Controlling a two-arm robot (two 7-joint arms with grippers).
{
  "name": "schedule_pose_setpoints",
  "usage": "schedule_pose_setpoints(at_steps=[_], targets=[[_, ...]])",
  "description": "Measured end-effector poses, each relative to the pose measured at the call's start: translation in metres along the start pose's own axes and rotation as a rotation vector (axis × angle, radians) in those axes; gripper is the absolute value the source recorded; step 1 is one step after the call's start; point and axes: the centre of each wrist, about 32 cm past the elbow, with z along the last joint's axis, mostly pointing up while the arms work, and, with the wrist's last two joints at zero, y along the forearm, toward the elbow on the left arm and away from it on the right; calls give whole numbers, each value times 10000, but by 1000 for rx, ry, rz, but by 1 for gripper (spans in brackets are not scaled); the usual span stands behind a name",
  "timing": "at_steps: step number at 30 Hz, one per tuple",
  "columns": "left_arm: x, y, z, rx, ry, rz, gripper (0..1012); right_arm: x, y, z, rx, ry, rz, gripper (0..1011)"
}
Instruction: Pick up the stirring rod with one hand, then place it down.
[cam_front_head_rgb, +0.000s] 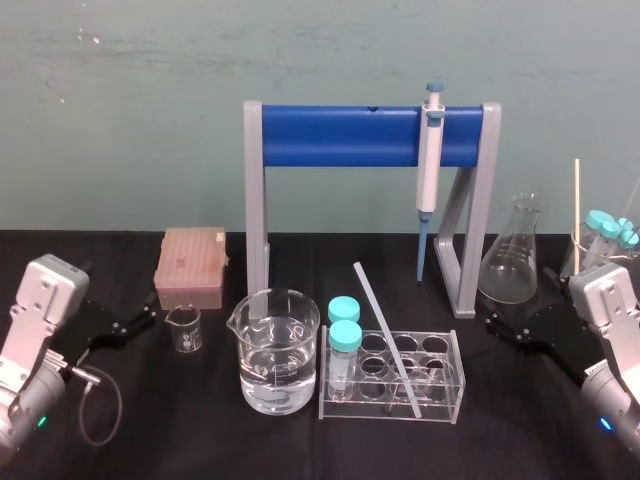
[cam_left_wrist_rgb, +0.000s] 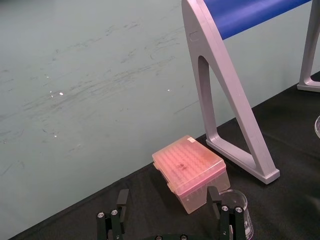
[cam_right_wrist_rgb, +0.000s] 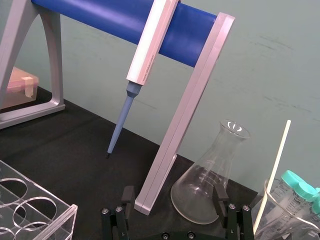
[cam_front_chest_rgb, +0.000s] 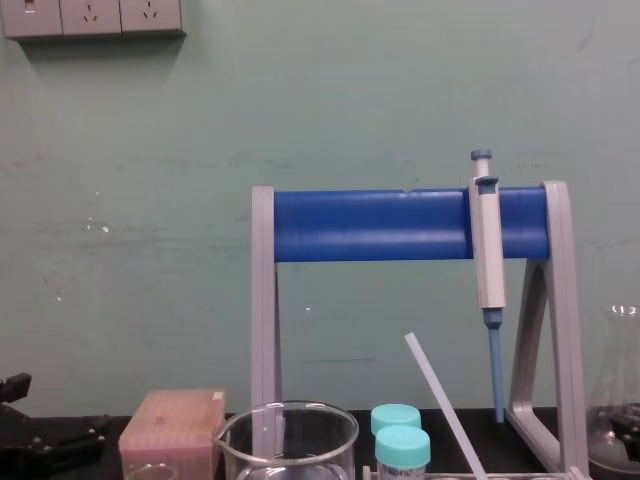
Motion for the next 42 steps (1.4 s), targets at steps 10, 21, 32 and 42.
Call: schedule_pose_setpoints(at_steps=[10,21,32,42], targets=[[0,0,0,0,0,0,1000,0,0,0,0,0,0,1000],[0,0,0,0,0,0,1000,0,0,0,0,0,0,1000],[0,0,0,0,0,0,1000,0,0,0,0,0,0,1000],[0,0,0,0,0,0,1000,13,4,-1,-2,-6,-2,1000]])
